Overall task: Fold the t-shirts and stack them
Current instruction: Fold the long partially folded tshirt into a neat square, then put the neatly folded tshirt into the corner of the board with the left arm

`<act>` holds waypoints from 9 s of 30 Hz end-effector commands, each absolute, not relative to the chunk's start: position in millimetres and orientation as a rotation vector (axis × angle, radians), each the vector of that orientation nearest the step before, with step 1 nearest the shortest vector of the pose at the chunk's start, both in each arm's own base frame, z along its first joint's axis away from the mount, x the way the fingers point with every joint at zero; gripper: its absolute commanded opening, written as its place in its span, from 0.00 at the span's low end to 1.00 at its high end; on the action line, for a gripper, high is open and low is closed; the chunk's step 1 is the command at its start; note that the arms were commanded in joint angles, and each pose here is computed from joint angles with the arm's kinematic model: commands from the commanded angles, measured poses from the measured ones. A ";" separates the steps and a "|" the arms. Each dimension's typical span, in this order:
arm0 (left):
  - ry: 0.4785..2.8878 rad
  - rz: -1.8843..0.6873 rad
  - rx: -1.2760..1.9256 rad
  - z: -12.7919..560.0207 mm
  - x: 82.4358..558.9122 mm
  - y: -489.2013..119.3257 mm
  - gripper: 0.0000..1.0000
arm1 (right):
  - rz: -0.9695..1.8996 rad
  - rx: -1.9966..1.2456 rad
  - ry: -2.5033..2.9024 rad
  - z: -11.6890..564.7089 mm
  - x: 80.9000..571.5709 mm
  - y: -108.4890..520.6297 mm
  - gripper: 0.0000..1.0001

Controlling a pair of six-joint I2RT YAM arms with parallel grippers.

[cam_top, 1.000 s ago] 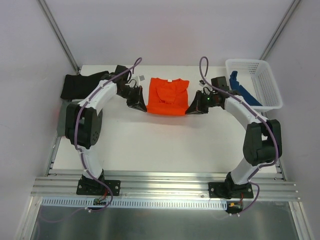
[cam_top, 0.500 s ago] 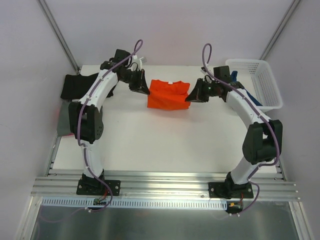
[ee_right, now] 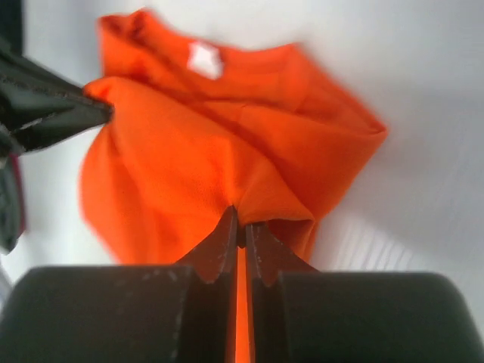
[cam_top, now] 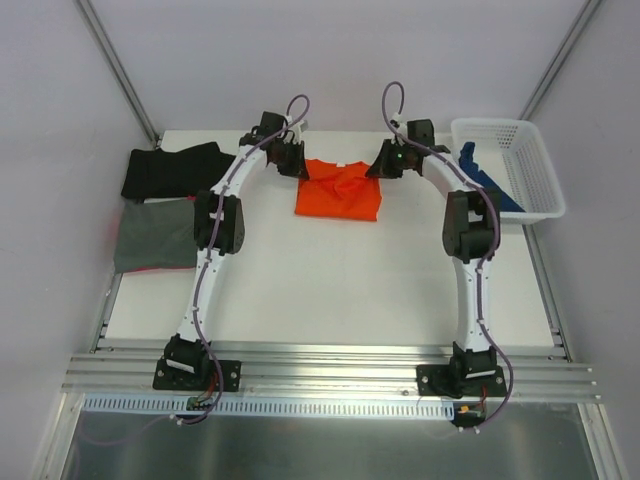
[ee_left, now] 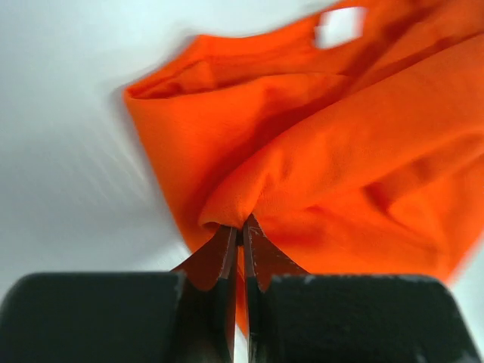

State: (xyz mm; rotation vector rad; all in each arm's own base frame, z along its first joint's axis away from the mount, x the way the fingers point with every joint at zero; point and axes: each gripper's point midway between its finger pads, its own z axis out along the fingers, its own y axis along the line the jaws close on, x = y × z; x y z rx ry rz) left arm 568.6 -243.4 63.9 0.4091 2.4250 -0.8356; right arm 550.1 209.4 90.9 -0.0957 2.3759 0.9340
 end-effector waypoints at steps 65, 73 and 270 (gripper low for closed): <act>2.494 -1.197 -0.039 39.5 558.4 -225.2 0.93 | 1.042 -0.066 2.558 68.4 475.9 275.7 0.87; 2.569 -1.416 -0.028 25.0 519.7 -267.0 0.77 | 1.067 -0.073 2.560 72.8 468.2 272.2 0.88; 2.146 -0.434 0.464 264.3 540.0 -204.1 0.97 | -0.438 0.035 2.438 271.5 411.9 -61.1 0.97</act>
